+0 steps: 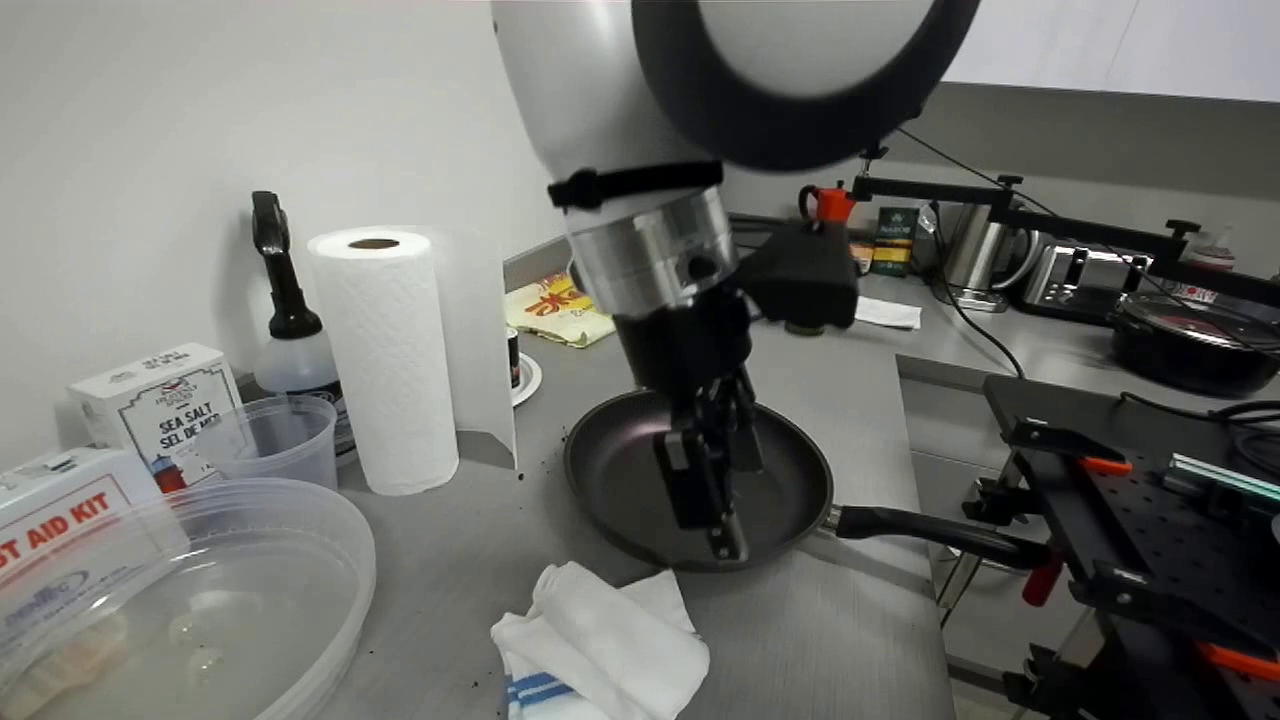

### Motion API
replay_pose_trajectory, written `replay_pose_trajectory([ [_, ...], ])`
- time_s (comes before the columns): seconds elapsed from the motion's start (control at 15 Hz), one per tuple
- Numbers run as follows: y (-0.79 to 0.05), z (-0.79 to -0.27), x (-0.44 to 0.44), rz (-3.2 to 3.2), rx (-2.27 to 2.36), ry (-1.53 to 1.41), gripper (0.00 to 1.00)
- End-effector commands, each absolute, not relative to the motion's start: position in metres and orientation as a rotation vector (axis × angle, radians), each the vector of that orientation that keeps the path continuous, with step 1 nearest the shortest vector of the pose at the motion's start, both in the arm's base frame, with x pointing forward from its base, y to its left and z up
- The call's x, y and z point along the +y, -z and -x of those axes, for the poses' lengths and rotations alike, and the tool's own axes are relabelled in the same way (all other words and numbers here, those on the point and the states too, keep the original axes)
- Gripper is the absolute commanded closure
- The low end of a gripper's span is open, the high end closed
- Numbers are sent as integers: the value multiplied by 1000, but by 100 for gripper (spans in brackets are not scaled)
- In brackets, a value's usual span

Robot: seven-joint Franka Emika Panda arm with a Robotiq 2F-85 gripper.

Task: Use the left white towel to wipe the pan

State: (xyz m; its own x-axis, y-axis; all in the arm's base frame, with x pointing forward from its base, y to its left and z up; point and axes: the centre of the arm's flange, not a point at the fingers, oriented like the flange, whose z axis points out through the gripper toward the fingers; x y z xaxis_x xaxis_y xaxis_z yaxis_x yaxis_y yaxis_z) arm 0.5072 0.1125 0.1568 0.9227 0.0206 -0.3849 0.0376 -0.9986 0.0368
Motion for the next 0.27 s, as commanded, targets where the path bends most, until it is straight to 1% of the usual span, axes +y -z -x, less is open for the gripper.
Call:
replay_pose_trajectory([
  [0.0, -172, -503, 105, -3028, 46, 623, 0],
  [0.2, -188, -494, 96, -3025, 40, 624, 0],
])
